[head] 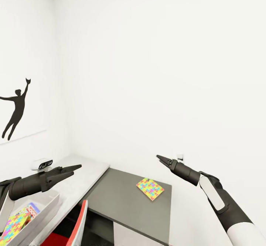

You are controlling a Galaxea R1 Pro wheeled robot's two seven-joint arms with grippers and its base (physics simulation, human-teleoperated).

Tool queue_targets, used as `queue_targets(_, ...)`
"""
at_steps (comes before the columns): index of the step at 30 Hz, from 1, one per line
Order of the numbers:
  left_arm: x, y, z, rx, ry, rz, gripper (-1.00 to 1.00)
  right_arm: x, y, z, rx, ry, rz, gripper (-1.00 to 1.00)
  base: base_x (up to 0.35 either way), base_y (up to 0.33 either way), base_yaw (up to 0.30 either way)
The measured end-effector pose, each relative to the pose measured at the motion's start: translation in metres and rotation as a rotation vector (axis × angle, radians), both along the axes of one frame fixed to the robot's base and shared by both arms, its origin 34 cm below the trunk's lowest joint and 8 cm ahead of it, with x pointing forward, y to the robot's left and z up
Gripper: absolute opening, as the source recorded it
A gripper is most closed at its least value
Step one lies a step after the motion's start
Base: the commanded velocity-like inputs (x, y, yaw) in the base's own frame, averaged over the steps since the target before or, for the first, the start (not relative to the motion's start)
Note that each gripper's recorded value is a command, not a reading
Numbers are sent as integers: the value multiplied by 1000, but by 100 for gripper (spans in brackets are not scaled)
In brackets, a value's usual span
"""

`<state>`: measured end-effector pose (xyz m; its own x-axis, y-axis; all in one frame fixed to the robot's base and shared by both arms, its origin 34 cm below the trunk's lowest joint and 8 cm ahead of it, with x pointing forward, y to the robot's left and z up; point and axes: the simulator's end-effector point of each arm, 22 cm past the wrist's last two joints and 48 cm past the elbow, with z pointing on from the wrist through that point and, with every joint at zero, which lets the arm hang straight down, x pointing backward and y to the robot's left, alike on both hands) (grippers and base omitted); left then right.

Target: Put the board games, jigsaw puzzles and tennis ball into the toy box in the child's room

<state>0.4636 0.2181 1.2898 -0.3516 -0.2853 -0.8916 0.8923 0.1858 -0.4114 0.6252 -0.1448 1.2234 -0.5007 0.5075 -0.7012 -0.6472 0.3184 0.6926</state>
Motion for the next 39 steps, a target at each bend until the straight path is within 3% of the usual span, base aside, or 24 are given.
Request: queue_targets(39,13,0,-18,0,49,-1,100,12,-5,-31,15,64,-7,100,-39,0,-182)
